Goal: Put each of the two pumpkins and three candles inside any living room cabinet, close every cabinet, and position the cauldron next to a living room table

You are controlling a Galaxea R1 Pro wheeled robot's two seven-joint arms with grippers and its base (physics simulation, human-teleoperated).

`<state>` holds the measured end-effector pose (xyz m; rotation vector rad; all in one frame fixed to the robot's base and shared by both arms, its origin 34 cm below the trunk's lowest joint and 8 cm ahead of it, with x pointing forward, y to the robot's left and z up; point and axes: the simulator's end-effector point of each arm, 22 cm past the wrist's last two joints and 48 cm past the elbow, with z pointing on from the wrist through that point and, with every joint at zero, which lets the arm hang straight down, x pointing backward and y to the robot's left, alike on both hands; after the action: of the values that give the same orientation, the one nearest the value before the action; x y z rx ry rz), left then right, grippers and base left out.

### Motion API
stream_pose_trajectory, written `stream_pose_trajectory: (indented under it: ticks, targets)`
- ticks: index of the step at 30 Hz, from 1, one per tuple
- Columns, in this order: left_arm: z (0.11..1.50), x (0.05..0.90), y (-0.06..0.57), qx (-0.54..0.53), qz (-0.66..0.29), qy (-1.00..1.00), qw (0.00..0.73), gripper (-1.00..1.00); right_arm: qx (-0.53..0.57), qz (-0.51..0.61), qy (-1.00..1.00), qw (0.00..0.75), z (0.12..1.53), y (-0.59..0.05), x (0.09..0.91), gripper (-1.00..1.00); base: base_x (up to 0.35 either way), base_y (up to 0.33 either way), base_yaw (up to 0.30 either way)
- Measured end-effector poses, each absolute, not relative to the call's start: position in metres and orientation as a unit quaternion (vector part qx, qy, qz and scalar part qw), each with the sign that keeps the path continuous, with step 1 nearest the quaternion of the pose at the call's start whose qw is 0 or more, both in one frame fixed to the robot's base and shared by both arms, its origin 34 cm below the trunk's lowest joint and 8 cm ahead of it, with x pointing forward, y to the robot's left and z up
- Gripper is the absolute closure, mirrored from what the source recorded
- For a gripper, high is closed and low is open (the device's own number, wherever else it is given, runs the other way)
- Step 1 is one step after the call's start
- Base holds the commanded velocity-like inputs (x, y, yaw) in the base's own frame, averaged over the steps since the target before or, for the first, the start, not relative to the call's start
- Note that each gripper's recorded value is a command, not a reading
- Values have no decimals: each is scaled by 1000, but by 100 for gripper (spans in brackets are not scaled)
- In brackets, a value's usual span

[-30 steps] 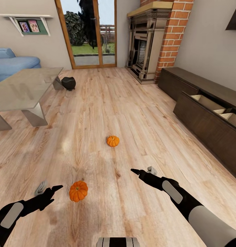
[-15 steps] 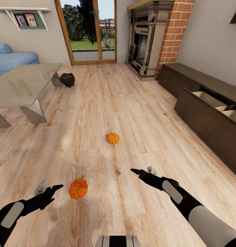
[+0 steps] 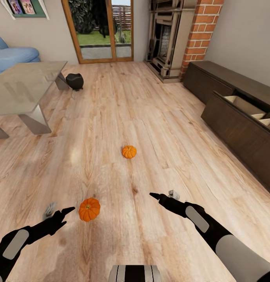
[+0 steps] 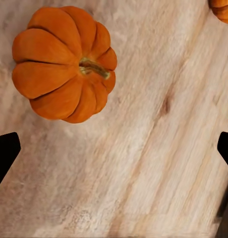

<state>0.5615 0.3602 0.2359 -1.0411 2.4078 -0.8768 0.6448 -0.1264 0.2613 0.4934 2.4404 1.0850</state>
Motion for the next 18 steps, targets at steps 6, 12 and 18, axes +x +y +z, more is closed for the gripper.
stream_pose_trajectory:
  ticks: [6,12,18]
  targets:
    - [229,563,348,-364,-321,855,183,-100,183,390,881,197,247,-126,638,-100,0,0,0]
    - [212,550,347,-371,-314,858,165,-100,187,388,883,186,233,-125,631,-100,0,0,0]
    - [203,545,355,-372,-304,863,159,-100,192,384,886,177,219,-126,625,-100,0,0,0]
